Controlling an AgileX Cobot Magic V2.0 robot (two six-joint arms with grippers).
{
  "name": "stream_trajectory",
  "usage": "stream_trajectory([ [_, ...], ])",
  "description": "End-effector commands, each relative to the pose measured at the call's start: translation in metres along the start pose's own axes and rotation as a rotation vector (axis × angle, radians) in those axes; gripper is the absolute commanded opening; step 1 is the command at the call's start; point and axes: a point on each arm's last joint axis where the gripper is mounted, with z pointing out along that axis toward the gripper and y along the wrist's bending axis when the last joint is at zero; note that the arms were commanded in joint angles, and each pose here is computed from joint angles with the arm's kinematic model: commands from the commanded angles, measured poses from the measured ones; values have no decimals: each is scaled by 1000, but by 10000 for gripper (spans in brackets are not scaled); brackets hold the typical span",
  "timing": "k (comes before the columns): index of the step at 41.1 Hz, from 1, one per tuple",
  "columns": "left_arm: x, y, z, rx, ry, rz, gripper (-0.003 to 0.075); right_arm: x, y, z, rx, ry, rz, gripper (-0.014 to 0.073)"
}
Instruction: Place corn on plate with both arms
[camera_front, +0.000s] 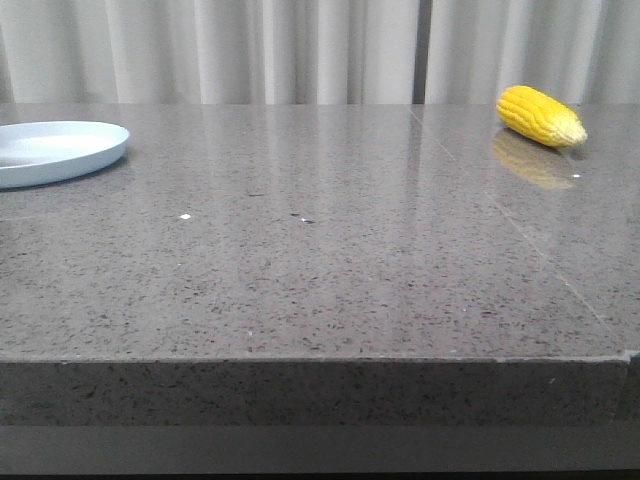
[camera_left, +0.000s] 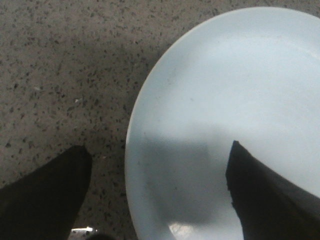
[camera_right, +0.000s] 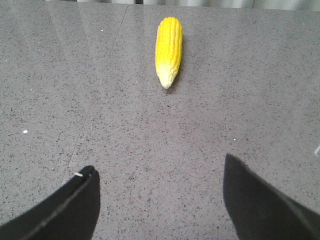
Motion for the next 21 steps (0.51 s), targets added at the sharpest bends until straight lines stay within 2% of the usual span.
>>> stream_trajectory([
  [1, -19, -6, -21, 11, -114, 6, 546, -15, -1, -3, 10, -101, -16, 542],
  [9, -18, -4, -11, 15, -79, 18, 543, -15, -1, -3, 10, -103, -16, 542],
  [11, -17, -4, -10, 16, -74, 17, 519, -15, -1, -3, 10, -102, -16, 542],
  [14, -17, -5, -10, 17, -69, 17, 437, -15, -1, -3, 10, -102, -16, 542],
  [21, -16, -5, -10, 18, -65, 18, 127, -15, -1, -3, 10, -102, -16, 542],
])
